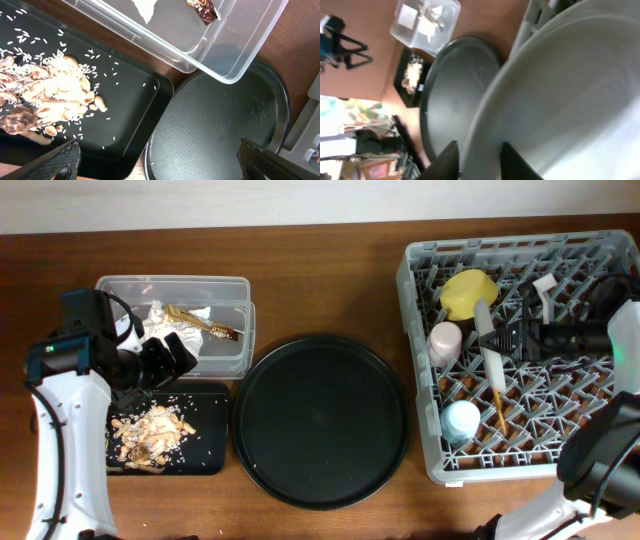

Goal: Sort waste into correct bins and load items into the dishwasher rack

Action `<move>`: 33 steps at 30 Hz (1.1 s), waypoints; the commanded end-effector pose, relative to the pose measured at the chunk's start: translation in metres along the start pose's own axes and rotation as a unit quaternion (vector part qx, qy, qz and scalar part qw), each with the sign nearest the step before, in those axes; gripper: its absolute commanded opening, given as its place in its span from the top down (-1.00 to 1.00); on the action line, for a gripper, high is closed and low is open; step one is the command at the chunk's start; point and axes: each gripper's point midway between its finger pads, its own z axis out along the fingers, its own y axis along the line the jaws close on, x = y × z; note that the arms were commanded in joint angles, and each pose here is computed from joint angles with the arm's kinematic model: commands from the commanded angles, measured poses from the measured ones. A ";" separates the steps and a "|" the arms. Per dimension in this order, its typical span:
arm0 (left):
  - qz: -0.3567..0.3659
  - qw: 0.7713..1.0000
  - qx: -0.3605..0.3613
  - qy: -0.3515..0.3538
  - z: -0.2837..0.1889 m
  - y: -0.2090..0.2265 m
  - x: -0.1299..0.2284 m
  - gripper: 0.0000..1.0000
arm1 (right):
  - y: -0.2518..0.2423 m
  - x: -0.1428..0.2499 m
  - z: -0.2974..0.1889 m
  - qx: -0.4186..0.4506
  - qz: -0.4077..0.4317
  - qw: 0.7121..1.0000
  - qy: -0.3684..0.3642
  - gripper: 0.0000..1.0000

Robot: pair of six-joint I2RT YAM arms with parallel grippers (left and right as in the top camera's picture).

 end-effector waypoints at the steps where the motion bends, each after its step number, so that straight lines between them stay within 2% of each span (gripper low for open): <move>1: 0.001 1.000 0.006 -0.007 -0.005 -0.003 -0.003 -0.98 | -0.010 -0.005 -0.002 0.016 -0.002 1.000 -0.001 0.21; 2: 0.001 1.000 0.006 -0.007 -0.005 -0.003 -0.003 -0.98 | -0.013 -0.006 -0.005 0.021 0.008 1.000 -0.007 0.06; 4: 0.001 1.000 0.006 -0.007 -0.005 -0.003 -0.003 -0.98 | -0.023 -0.013 -0.019 0.039 0.039 0.998 -0.030 0.03; 9: 0.001 1.000 0.006 -0.007 -0.005 -0.003 -0.003 -0.98 | -0.038 -0.042 -0.071 0.084 0.119 0.984 -0.105 -0.71; 10: 0.001 1.000 0.006 -0.007 -0.005 -0.003 -0.003 -0.98 | -0.030 -0.050 -0.079 0.087 0.128 0.982 -0.113 -0.97; 15: 0.001 1.000 0.006 -0.007 -0.005 -0.003 -0.003 -0.98 | 0.036 -0.072 -0.089 0.137 0.055 0.986 -0.082 -0.97; 17: 0.001 1.000 0.006 -0.007 -0.005 -0.003 -0.003 -0.98 | 0.066 -0.067 -0.072 0.193 0.019 0.981 -0.026 -0.97; 20: 0.001 1.000 0.006 -0.007 -0.005 -0.003 -0.003 -0.98 | 0.056 -0.058 -0.051 0.356 0.065 0.932 0.032 -0.97; 26: 0.001 1.000 0.006 -0.007 -0.005 -0.003 -0.003 -0.98 | 0.140 -0.052 0.050 0.300 -0.086 0.944 0.109 -0.97; 33: 0.001 1.000 0.006 -0.007 -0.005 -0.003 -0.003 -0.98 | 0.172 -0.039 0.080 0.273 -0.134 0.943 0.137 -0.98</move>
